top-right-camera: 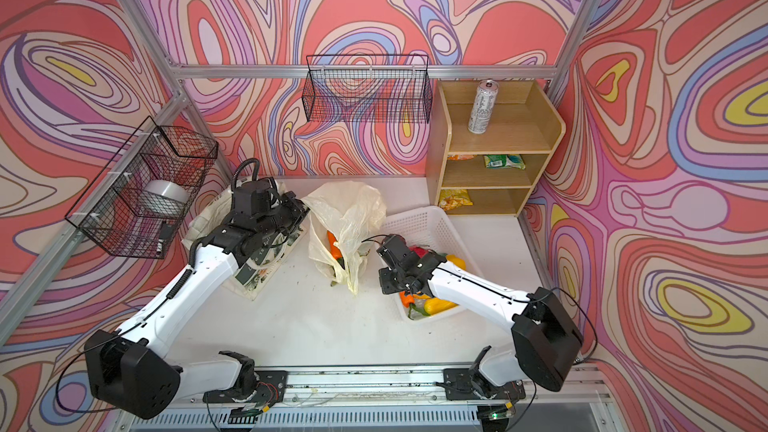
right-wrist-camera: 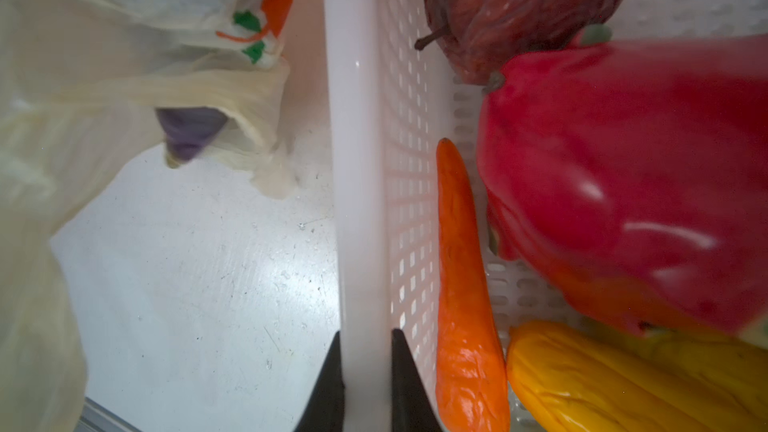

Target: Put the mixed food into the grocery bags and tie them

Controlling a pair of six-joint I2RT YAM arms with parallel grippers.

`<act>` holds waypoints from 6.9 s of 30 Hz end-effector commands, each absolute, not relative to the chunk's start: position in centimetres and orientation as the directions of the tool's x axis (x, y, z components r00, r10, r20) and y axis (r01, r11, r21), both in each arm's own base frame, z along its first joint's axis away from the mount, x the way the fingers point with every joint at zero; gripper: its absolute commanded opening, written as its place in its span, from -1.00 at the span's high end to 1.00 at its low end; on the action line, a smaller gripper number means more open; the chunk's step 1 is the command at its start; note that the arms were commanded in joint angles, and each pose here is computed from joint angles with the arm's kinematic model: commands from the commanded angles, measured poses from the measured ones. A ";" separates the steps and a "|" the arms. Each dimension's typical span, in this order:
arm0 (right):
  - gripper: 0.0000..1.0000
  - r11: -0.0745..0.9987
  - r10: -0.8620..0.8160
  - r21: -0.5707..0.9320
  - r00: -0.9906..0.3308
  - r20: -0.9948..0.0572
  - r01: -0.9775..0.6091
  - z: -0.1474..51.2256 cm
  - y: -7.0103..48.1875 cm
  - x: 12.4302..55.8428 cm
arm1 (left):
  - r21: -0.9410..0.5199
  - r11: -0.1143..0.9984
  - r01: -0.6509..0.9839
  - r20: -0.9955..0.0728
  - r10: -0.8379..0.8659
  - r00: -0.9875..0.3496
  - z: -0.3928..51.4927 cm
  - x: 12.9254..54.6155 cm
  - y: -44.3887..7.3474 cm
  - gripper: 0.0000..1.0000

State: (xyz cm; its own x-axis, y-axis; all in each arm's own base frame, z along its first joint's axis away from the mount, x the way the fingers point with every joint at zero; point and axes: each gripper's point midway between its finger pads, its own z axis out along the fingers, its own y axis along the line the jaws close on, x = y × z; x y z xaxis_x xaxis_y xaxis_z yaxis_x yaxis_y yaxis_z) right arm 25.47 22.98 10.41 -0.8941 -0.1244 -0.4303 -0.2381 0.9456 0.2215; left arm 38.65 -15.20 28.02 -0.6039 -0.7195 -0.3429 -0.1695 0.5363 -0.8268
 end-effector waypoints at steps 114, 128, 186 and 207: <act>1.00 0.760 -0.186 0.493 -0.868 -0.459 -0.424 11.8 34.6 26.1 | -0.639 0.766 -0.067 -0.447 -0.440 -0.779 12.5 23.1 -19.0 1.00; -0.78 0.802 -0.132 0.467 -0.873 -0.469 -0.372 13.8 31.9 25.3 | -0.667 0.744 -0.023 -0.473 -0.448 -0.758 16.4 23.9 -19.8 1.00; -0.23 0.848 -0.127 0.407 -0.877 -0.463 -0.338 10.2 36.2 32.2 | -0.697 0.717 -0.010 -0.448 -0.446 -0.775 16.5 24.0 -20.8 1.00; -0.53 0.839 -0.050 0.434 -0.842 -0.537 -0.327 18.5 28.8 27.1 | -0.702 0.712 -0.012 -0.447 -0.454 -0.771 16.5 24.4 -21.2 1.00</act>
